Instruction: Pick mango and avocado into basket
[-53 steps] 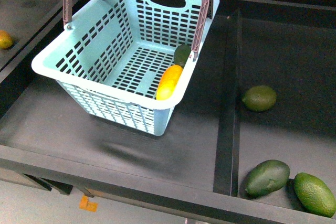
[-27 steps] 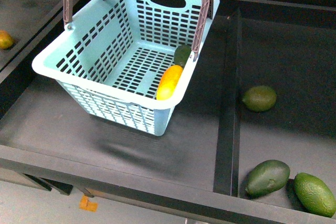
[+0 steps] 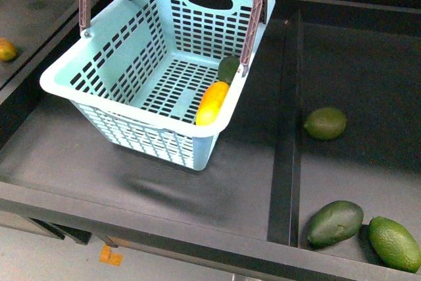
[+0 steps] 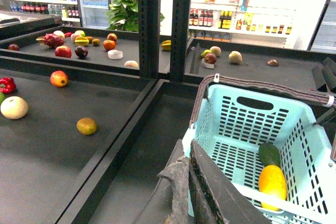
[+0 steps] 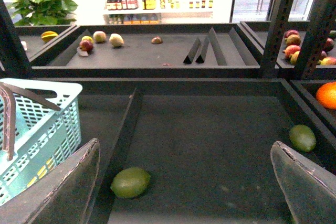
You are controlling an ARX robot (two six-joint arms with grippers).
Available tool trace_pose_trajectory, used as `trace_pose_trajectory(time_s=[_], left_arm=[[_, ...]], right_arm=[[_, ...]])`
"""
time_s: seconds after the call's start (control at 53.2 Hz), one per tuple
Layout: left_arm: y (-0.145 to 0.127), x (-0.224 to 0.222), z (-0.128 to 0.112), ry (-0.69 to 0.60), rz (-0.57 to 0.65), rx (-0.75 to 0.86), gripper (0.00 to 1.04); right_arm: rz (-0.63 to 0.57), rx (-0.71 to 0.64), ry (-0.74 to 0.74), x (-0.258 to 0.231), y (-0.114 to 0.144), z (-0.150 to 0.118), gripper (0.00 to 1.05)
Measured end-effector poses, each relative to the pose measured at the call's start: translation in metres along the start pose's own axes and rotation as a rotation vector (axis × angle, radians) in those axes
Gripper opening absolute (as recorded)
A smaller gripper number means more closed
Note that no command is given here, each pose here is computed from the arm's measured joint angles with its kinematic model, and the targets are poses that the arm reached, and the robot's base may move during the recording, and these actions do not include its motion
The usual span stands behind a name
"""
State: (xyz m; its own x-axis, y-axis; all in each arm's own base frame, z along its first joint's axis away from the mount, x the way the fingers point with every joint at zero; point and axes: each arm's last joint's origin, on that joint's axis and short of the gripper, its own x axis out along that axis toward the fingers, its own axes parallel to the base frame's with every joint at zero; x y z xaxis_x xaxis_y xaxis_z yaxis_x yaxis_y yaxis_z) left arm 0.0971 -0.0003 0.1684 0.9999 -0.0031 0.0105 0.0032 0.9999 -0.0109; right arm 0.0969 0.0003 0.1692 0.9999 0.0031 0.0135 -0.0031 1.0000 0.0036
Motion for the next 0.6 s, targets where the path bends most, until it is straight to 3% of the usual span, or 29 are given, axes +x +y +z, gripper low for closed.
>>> trace_pose_trajectory(time_s=[0.132, 0.602], left_arm=[[0.0000, 0.0000, 0.0000, 0.000, 0.000, -0.001, 0.03], [0.0000, 0.0000, 0.0000, 0.000, 0.000, 0.000, 0.97]], right_arm=[[0.000, 0.000, 0.000, 0.0000, 0.0000, 0.0000, 0.96], [0.000, 0.000, 0.000, 0.0000, 0.0000, 0.0000, 0.96]])
